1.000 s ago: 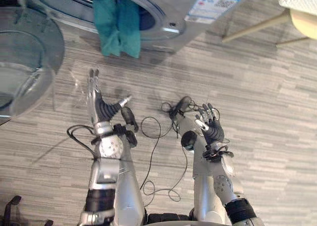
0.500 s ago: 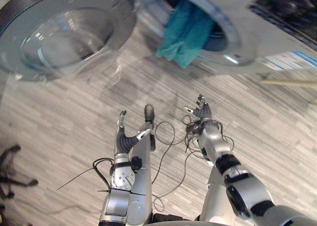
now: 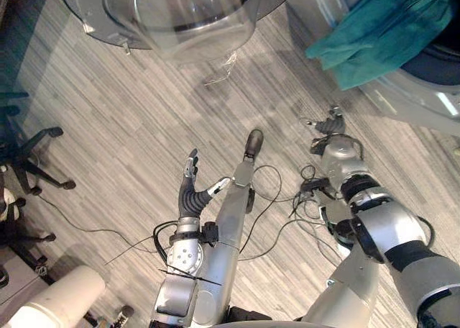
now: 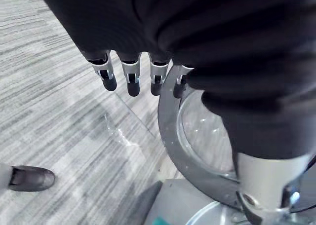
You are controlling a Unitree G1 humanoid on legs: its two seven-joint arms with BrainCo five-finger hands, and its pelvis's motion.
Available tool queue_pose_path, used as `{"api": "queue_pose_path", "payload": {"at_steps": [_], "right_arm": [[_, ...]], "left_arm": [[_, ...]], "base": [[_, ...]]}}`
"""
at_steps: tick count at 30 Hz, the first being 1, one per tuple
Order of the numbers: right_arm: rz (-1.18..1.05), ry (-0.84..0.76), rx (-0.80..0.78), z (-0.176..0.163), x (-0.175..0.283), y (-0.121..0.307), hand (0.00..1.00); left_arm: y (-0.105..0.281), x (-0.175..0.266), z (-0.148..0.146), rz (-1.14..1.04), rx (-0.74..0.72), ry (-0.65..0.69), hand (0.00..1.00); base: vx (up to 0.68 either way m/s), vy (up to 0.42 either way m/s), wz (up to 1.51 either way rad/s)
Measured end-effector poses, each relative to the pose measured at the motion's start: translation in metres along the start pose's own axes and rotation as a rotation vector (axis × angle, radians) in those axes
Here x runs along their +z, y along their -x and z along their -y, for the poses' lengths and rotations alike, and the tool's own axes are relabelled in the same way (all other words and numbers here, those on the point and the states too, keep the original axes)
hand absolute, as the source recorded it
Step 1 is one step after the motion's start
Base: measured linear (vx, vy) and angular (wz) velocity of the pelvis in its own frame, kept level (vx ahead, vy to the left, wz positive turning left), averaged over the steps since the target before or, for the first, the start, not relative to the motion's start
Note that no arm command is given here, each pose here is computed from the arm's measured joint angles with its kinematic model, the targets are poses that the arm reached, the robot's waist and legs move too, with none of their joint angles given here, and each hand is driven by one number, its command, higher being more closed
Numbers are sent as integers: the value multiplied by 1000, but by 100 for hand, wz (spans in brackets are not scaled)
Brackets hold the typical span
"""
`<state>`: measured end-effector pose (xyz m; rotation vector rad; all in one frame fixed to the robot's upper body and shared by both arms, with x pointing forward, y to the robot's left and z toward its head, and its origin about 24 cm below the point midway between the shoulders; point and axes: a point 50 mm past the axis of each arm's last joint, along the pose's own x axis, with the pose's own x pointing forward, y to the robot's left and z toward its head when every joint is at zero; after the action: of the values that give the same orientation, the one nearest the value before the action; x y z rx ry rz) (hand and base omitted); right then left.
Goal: Pick up the laundry basket with both hands and put the clothes into the washing machine.
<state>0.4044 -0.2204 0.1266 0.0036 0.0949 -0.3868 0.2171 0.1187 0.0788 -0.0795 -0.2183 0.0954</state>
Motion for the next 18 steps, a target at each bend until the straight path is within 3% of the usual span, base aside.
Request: {"api": "queue_pose_path", "payload": {"at_steps": [3,9,18], "right_arm": [[4,-24,-63,27,15,-8,0],[-10,31,-81,46,24,-12,0],[224,-45,-52,44,122,-14,0]], "left_arm": [[0,20,0,73,-19,115,0],[0,27,1,93,-35,186,0],[0,27,3,86,-44,232,0]], "base": [[16,-77,2],[41,-79,-8],[25,-95,-12]]}}
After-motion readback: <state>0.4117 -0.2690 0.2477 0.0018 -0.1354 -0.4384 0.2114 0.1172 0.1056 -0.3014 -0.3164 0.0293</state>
